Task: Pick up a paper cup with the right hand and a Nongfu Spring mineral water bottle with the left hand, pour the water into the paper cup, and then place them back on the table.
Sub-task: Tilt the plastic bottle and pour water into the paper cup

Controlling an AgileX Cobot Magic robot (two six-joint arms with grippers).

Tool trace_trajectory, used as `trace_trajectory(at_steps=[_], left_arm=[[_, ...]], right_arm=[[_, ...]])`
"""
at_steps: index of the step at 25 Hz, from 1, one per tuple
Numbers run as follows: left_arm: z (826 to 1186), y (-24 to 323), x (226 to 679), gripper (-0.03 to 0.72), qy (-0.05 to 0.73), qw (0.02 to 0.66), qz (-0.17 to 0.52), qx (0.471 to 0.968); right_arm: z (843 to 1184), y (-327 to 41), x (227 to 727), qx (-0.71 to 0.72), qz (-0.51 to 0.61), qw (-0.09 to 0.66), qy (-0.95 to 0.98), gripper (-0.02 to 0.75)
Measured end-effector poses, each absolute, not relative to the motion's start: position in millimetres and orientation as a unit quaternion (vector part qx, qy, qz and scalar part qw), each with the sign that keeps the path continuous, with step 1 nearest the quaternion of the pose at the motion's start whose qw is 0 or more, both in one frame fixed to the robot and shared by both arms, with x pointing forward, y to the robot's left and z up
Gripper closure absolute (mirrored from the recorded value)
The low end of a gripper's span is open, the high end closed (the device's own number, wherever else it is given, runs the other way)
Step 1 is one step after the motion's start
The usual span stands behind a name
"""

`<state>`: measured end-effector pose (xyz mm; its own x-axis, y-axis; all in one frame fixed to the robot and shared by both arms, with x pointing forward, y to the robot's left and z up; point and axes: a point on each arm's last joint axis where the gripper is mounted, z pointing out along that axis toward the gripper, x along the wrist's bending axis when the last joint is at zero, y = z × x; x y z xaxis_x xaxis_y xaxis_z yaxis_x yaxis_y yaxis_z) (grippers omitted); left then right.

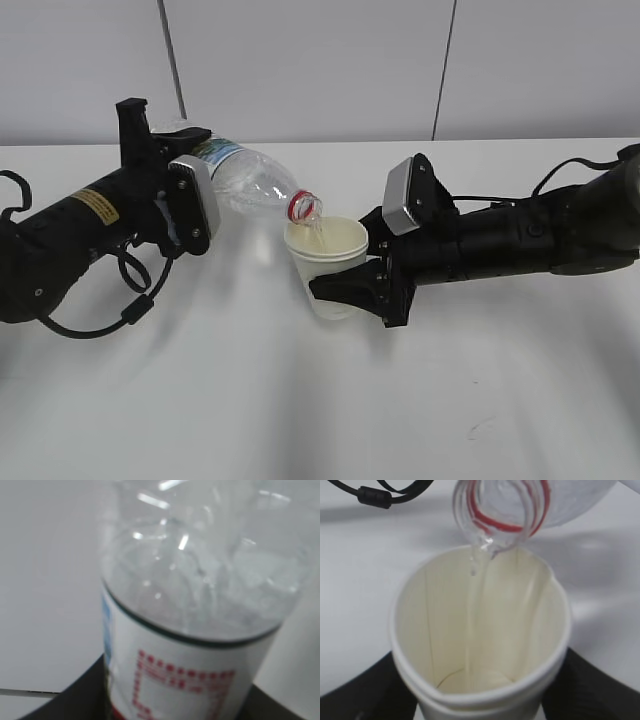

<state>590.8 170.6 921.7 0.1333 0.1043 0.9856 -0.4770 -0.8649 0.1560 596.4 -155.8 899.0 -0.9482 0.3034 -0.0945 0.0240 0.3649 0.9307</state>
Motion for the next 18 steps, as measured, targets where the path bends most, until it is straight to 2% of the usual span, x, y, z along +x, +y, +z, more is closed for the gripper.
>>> trace_trajectory(at_steps=[18], left_arm=[[925.3, 171.4, 591.4, 0.377, -0.128, 0.222, 0.661, 0.705]], right_arm=[[895.2, -157.0, 594.9, 0.093, 0.537, 0.121, 0.83, 0.253]])
